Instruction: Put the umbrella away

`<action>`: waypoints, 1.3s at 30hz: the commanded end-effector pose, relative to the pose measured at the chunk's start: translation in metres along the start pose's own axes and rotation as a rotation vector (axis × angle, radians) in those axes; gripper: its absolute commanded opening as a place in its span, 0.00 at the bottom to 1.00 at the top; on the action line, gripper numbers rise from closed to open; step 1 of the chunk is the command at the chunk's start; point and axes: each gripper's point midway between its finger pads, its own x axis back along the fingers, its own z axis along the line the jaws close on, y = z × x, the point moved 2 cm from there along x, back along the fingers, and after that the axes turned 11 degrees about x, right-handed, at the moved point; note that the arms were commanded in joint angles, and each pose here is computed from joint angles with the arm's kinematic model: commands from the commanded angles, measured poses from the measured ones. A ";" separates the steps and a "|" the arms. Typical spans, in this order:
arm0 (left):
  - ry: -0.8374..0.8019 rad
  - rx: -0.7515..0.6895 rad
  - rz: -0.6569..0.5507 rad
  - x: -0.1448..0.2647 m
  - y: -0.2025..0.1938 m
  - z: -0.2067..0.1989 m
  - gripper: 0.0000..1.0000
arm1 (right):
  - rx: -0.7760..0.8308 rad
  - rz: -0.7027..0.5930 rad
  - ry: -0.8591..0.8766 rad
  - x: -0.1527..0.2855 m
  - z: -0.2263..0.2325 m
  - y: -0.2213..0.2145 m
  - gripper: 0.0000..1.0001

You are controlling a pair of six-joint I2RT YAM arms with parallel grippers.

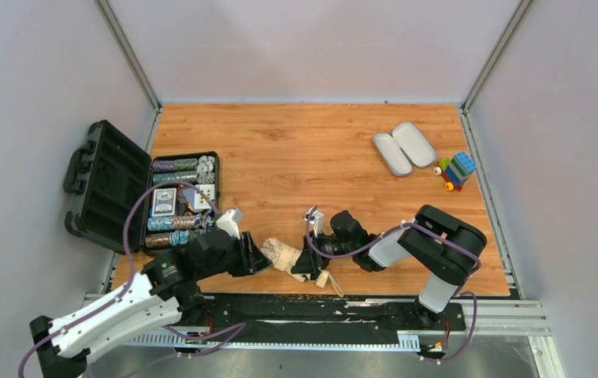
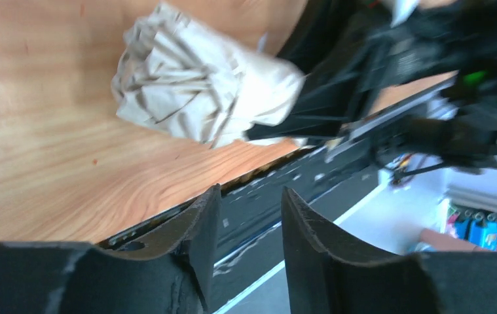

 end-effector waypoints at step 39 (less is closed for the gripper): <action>0.030 -0.116 -0.841 0.072 0.179 -0.119 0.77 | 0.457 -0.049 -0.817 0.122 0.024 0.129 0.00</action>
